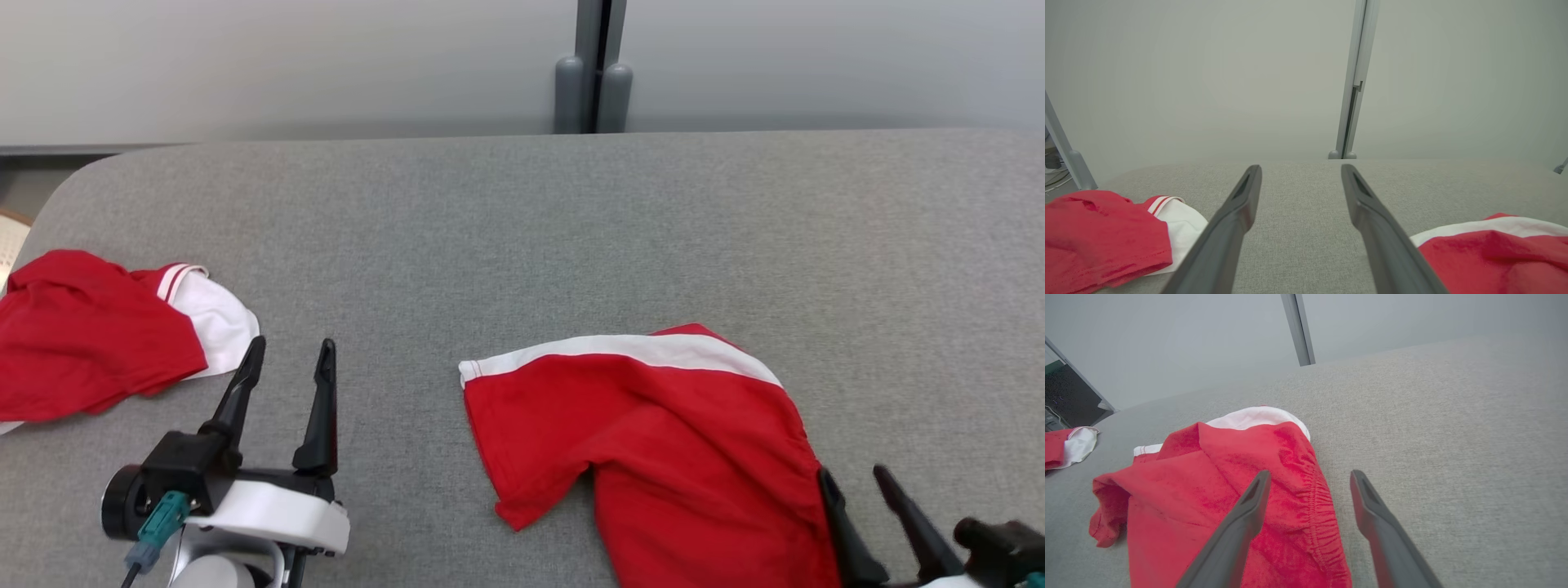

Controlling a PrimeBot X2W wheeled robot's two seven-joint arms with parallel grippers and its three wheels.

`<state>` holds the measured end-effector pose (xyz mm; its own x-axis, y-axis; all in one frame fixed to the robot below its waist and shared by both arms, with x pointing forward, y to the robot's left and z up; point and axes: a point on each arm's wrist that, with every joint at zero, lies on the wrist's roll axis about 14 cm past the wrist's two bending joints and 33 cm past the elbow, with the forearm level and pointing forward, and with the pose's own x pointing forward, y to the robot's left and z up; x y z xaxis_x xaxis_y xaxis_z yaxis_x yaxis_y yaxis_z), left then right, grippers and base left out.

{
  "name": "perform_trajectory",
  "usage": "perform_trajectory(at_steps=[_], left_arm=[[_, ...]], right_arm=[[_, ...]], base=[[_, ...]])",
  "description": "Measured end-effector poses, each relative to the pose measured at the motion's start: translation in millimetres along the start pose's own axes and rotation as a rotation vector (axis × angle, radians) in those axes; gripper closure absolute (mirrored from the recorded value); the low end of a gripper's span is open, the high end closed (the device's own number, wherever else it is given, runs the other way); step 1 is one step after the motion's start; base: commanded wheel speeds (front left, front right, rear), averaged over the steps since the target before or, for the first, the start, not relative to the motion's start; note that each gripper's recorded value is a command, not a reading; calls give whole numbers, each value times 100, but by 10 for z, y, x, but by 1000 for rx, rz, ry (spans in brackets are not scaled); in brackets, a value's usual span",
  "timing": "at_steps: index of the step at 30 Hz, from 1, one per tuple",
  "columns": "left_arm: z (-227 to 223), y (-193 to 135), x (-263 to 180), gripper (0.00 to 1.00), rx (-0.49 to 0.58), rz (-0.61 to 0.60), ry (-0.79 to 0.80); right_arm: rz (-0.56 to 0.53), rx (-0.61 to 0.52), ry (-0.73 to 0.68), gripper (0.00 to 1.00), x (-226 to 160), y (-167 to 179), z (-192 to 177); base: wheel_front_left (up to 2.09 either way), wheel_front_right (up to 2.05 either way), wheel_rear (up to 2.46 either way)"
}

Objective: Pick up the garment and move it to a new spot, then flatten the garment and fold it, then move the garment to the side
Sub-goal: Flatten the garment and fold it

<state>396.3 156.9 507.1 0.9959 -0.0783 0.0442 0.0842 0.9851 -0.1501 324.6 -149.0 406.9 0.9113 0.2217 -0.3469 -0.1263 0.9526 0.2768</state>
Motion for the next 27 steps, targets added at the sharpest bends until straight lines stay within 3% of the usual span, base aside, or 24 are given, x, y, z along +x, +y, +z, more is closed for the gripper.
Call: perform_trajectory(at_steps=[4,10,27], left_arm=[[11,37,-91,0,5,19,1],[36,3,-205,0,9,17,2],[37,-36,-295,0,20,13,22]], right_arm=[[20,-62,-198,0,-86,-2,638],[-6,-142,-324,0,-213,-133,1137],[-1,-142,-301,0,-184,-134,1127]], base=[[0,0,0],[0,0,0],[0,0,0]])
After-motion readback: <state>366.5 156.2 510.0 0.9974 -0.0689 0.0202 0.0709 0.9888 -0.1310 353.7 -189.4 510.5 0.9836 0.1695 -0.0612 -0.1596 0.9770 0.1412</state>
